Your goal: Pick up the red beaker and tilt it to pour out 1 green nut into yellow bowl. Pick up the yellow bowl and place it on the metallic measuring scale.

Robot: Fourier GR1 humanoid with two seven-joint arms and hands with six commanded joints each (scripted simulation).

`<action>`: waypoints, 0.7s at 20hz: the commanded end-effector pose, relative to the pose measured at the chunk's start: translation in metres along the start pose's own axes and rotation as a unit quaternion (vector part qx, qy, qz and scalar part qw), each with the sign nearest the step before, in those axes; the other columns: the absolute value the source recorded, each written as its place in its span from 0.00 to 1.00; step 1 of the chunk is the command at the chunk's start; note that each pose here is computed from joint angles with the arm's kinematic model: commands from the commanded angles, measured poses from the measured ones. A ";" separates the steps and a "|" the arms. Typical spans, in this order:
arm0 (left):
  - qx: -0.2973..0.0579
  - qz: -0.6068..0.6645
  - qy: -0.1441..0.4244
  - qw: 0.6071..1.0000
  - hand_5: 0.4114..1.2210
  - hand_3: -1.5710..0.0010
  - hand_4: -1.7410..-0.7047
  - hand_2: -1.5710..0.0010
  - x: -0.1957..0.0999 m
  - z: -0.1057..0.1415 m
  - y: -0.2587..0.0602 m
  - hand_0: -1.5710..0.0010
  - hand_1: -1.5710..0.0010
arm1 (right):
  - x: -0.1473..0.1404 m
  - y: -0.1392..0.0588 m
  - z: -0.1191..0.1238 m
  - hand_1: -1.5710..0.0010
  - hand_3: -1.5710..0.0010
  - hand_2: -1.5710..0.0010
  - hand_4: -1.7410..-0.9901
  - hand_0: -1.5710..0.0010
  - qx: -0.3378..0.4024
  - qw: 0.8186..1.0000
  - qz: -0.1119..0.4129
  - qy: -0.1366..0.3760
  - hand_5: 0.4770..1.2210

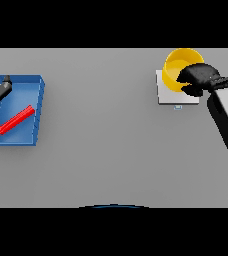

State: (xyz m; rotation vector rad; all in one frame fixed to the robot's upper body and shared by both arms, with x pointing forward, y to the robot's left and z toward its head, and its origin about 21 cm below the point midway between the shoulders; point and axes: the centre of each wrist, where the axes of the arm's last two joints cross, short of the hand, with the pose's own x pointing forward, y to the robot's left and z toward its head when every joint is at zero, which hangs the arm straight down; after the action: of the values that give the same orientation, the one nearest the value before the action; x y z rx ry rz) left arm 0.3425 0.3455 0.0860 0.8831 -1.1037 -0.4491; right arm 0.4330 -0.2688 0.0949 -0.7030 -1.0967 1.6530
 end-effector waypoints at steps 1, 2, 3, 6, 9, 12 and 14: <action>0.001 0.002 0.001 1.000 0.33 1.00 0.98 1.00 0.002 -0.001 0.003 1.00 1.00 | -0.004 0.002 0.000 0.00 0.14 0.11 0.00 0.00 -0.001 1.000 -0.003 -0.003 1.00; -0.002 0.003 0.004 1.000 0.33 1.00 0.98 1.00 -0.003 -0.002 0.004 1.00 1.00 | -0.008 0.006 0.001 0.00 0.15 0.12 0.00 0.00 -0.002 1.000 -0.005 -0.005 1.00; -0.004 0.007 0.005 1.000 0.33 1.00 0.98 1.00 -0.001 -0.002 -0.001 1.00 1.00 | -0.006 0.009 -0.001 0.00 0.15 0.13 0.00 0.00 0.001 1.000 -0.011 -0.003 1.00; -0.002 -0.001 -0.003 1.000 0.32 1.00 0.98 1.00 -0.002 -0.002 0.000 1.00 1.00 | -0.006 0.014 -0.006 0.00 0.09 0.15 0.00 0.01 -0.001 1.000 -0.025 -0.014 1.00; -0.001 -0.004 -0.001 1.000 0.32 1.00 0.98 1.00 -0.002 -0.004 -0.002 1.00 1.00 | -0.005 0.014 -0.008 0.04 0.12 0.12 0.01 0.08 0.003 1.000 -0.025 -0.011 1.00; -0.003 -0.004 -0.003 1.000 0.32 1.00 0.98 1.00 0.002 -0.003 -0.005 1.00 1.00 | -0.009 0.012 -0.006 0.15 0.37 0.18 0.07 0.08 0.003 0.999 -0.031 -0.008 1.00; -0.005 -0.003 0.002 1.000 0.32 1.00 0.99 1.00 0.005 -0.005 -0.004 1.00 1.00 | -0.006 0.009 -0.007 0.44 0.49 0.41 0.15 0.37 0.008 1.000 -0.026 -0.012 0.81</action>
State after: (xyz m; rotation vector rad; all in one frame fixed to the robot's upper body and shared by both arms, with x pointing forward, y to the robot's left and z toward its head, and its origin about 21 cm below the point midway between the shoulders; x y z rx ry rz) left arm 0.3498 0.3413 0.0850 0.8788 -1.0943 -0.4581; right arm 0.4375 -0.2732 0.0831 -0.6388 -1.1097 1.6291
